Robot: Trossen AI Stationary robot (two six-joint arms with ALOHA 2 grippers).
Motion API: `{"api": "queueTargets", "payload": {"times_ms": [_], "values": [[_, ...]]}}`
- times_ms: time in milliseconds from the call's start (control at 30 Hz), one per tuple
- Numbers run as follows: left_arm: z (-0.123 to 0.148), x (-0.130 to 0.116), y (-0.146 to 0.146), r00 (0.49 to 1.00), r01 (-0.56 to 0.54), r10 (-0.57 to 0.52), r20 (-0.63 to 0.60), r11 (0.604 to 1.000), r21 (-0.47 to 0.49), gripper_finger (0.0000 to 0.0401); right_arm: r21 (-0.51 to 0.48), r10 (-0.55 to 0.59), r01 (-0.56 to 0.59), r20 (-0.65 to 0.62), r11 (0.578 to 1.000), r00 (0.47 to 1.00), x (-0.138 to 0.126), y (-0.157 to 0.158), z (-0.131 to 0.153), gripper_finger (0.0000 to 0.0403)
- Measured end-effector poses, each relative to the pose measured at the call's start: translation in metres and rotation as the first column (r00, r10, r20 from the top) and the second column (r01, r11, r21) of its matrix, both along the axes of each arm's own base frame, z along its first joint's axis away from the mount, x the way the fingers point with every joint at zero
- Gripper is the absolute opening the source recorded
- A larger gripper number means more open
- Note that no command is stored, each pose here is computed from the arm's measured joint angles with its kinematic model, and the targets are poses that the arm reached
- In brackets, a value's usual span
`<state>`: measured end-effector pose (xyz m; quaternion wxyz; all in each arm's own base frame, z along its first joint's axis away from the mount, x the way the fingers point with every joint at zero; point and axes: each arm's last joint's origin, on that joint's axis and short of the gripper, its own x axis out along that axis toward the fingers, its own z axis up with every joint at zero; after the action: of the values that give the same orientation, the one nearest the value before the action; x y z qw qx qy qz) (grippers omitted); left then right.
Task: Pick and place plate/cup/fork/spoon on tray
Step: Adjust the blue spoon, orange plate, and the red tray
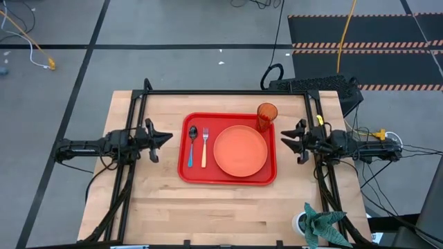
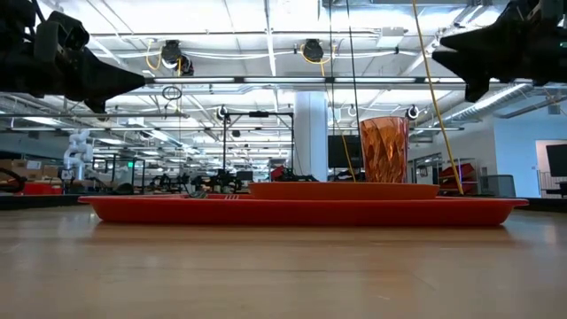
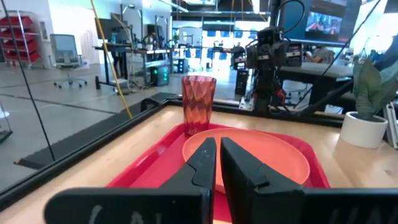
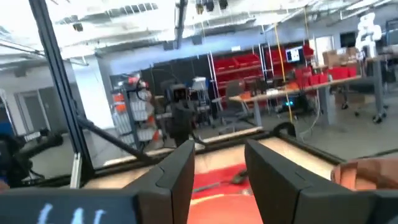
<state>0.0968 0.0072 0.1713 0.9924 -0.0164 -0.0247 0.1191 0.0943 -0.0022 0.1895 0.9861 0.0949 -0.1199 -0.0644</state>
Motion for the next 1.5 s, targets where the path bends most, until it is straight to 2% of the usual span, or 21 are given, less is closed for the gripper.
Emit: {"api": "queueTargets", "payload": {"times_ms": [133, 233, 1500], "values": [[0.0, 0.0004, 0.0, 1.0, -0.004, 0.004, -0.012, 0.999, 0.049, 0.0028, -0.033, -0.01, 0.012, 0.047, 0.999, 0.999, -0.0014, -0.0001, 0.0048, 0.0137], [0.0001, 0.0004, 0.0, 1.0, -0.004, 0.006, -0.017, 0.997, 0.075, 0.0028, -0.074, -0.019, 0.021, 0.023, 0.997, 1.0, -0.0007, -0.0001, 0.0032, 0.0137], [0.0001, 0.0004, 0.0, 1.0, -0.005, 0.006, -0.016, 0.997, 0.074, 0.0028, -0.07, -0.017, 0.018, 0.017, 0.997, 1.0, -0.0005, 0.0, 0.0025, 0.0137]]}}
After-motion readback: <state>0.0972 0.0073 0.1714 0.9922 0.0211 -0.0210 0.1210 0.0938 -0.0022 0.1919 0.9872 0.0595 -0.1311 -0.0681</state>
